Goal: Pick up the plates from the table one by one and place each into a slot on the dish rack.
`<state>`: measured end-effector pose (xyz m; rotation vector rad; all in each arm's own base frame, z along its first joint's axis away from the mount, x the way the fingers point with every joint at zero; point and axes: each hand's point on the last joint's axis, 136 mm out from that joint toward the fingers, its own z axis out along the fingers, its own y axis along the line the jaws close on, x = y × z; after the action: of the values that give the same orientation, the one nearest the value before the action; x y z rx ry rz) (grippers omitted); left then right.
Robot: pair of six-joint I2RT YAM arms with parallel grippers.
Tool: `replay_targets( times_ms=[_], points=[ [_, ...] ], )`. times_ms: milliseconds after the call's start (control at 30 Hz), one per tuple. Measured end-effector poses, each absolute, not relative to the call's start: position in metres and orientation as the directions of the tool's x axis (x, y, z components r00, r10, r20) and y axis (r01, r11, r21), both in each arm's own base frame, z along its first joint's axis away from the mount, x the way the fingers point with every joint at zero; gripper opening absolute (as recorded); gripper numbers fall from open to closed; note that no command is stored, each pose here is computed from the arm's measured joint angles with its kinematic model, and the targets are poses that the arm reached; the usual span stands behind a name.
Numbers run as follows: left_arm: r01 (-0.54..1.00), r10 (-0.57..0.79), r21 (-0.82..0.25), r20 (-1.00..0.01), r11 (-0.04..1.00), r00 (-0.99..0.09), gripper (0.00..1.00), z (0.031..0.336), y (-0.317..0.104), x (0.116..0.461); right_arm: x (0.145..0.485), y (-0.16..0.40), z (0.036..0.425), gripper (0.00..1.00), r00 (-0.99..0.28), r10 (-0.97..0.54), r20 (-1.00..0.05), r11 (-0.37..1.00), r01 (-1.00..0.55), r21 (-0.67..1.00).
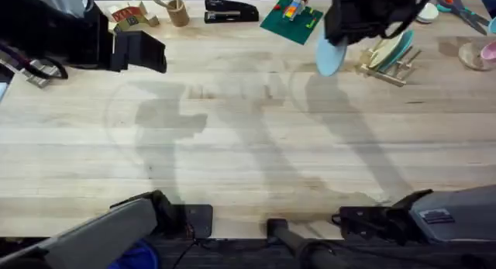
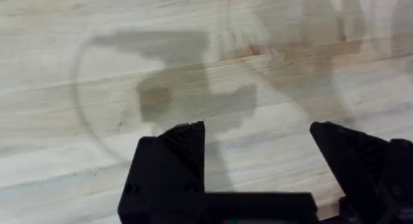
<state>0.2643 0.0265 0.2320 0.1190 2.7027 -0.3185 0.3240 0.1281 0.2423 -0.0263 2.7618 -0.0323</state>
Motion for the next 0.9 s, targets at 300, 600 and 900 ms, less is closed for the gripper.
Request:
replay_targets(
  times_ms=[300, 600, 900],
  points=[
    [0.164, 0.062, -0.208, -0.424, 0.964, -0.903, 0.995, 0.233, 0.023, 0.265, 0.321, 0.089, 0.265, 0.031, -0.881, 0.204, -0.427, 0.977, 0.214, 0.024],
    [0.167, 0.062, -0.214, -0.427, 0.962, -0.902, 0.995, 0.234, 0.022, 0.265, 0.311, 0.052, 0.277, 0.031, -0.832, 0.343, -0.437, 0.932, 0.359, 0.049],
    [0.168, 0.061, -0.219, -0.425, 0.961, -0.903, 0.995, 0.234, 0.021, 0.264, 0.297, 0.028, 0.301, 0.030, -0.758, 0.436, -0.485, 0.891, 0.440, 0.111]
  ],
)
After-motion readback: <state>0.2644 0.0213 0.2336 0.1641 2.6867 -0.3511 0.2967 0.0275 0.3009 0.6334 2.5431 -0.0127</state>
